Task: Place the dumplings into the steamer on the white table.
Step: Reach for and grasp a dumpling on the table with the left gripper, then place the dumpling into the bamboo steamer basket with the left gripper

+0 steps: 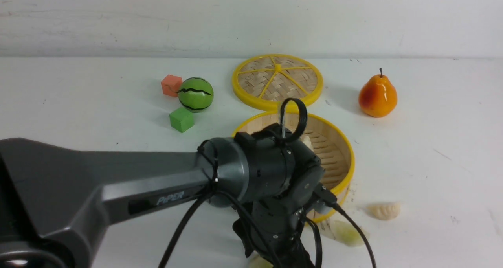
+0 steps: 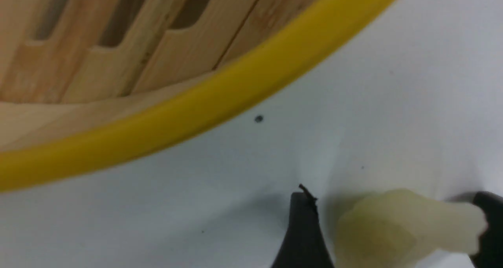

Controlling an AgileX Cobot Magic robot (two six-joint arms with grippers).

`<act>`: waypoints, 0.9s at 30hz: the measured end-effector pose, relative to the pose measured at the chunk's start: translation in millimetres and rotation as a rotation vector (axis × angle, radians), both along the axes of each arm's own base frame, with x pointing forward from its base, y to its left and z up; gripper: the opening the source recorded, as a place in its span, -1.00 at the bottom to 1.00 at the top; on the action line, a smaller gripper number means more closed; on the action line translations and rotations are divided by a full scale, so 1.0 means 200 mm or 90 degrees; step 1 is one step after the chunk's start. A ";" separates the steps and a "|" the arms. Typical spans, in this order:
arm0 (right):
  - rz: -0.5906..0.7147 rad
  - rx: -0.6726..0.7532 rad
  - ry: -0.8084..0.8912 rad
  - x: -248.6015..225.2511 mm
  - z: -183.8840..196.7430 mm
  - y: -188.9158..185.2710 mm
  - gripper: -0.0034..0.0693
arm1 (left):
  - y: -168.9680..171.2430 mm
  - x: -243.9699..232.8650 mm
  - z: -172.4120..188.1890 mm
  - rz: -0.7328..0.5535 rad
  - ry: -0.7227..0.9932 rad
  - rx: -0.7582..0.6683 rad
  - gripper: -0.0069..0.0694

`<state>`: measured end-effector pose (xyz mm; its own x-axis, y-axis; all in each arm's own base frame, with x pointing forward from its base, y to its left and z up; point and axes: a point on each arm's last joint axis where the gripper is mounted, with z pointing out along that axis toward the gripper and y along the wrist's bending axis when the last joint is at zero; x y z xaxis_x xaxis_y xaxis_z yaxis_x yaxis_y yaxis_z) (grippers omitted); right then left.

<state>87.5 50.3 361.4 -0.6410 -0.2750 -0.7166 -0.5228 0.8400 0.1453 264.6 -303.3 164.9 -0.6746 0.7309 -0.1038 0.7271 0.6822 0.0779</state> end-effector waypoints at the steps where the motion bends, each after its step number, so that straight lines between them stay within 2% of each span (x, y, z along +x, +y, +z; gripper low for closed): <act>1: 0.000 0.000 0.000 0.00 0.00 0.00 -0.59 | 0.00 0.00 -0.01 0.001 0.003 0.003 0.47; 4: 0.000 0.000 0.000 0.00 0.00 0.00 -0.59 | 0.00 0.00 -0.01 0.004 0.008 0.003 0.30; 5: 0.000 0.000 0.000 0.00 0.00 0.00 -0.59 | 0.00 0.00 -0.01 0.009 0.012 0.005 0.16; 6: 0.000 0.000 0.000 0.00 0.00 0.00 -0.59 | 0.00 0.00 -0.01 0.010 0.013 0.006 0.11; 7: 0.000 0.000 0.000 0.00 0.00 0.00 -0.59 | 0.01 -0.01 -0.01 0.018 0.018 0.013 -0.09; 8: 0.000 0.000 0.000 0.00 0.00 0.00 -0.59 | 0.01 -0.01 0.00 0.023 0.022 0.018 -0.16; 13: 0.000 0.001 -0.001 0.00 0.00 0.00 -0.59 | -0.01 0.02 0.14 0.036 0.010 0.021 -0.16; 17: 0.000 0.001 -0.001 0.00 0.00 0.00 -0.59 | -0.04 0.09 0.45 0.047 -0.078 -0.061 -0.16; 20: 0.000 0.001 -0.001 0.00 0.00 0.00 -0.59 | -0.02 0.20 0.64 0.098 -0.132 -0.128 -0.16; 24: 0.000 0.001 -0.001 0.00 0.00 0.00 -0.59 | 0.06 0.37 0.72 0.198 -0.155 -0.173 -0.16; 27: 0.000 0.001 -0.001 0.00 0.00 0.00 -0.59 | 0.13 0.49 0.67 0.271 -0.143 -0.186 -0.16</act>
